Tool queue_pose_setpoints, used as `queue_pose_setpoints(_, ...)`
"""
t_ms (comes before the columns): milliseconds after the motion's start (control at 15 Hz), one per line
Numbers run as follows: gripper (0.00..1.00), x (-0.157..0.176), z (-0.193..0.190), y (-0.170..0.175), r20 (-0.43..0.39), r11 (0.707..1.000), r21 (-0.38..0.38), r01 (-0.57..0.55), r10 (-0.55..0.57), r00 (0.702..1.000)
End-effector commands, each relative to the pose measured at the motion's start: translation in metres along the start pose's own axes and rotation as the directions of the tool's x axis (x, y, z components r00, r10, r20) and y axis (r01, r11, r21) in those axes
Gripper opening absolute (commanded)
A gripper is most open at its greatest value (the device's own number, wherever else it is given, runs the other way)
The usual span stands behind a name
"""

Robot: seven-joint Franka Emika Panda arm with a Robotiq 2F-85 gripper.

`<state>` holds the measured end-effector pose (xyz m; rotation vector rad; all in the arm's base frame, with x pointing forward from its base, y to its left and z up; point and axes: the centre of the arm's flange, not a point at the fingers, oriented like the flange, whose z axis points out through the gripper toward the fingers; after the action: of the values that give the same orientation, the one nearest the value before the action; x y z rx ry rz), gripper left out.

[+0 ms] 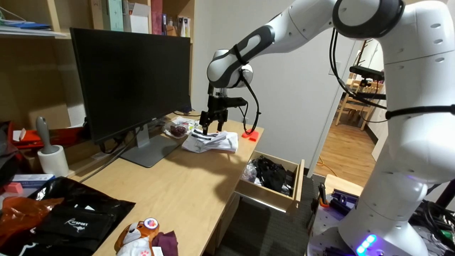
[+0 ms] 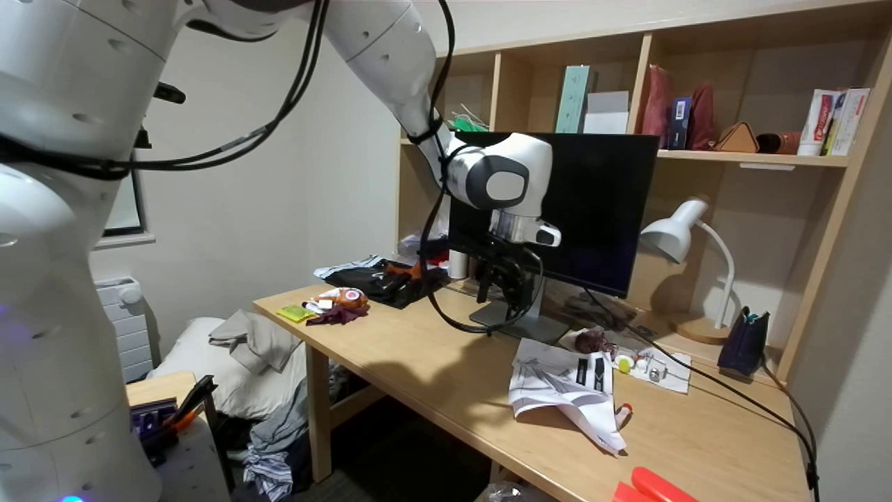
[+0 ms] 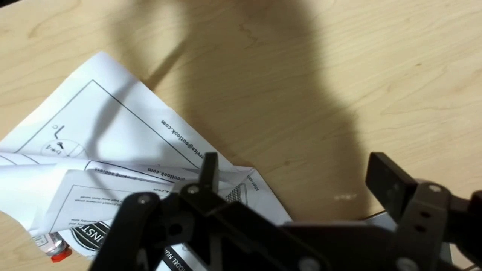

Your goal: Move the purple cloth to the left side of the desk then move the papers to the left side as well

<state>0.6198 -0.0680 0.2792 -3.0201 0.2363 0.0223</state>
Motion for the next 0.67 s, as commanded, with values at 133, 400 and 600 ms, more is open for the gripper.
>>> queue_pose_setpoints(133,1.0,-0.014,-0.006,0.046,-0.077,0.962,0.01,-0.272,0.272,0.959)
queue_pose_setpoints(400,1.0,-0.04,0.015,0.083,-0.047,0.895,0.014,-0.446,0.446,0.894)
queue_pose_setpoints(600,1.0,-0.061,0.018,0.107,-0.087,0.842,0.026,-0.539,0.539,0.838)
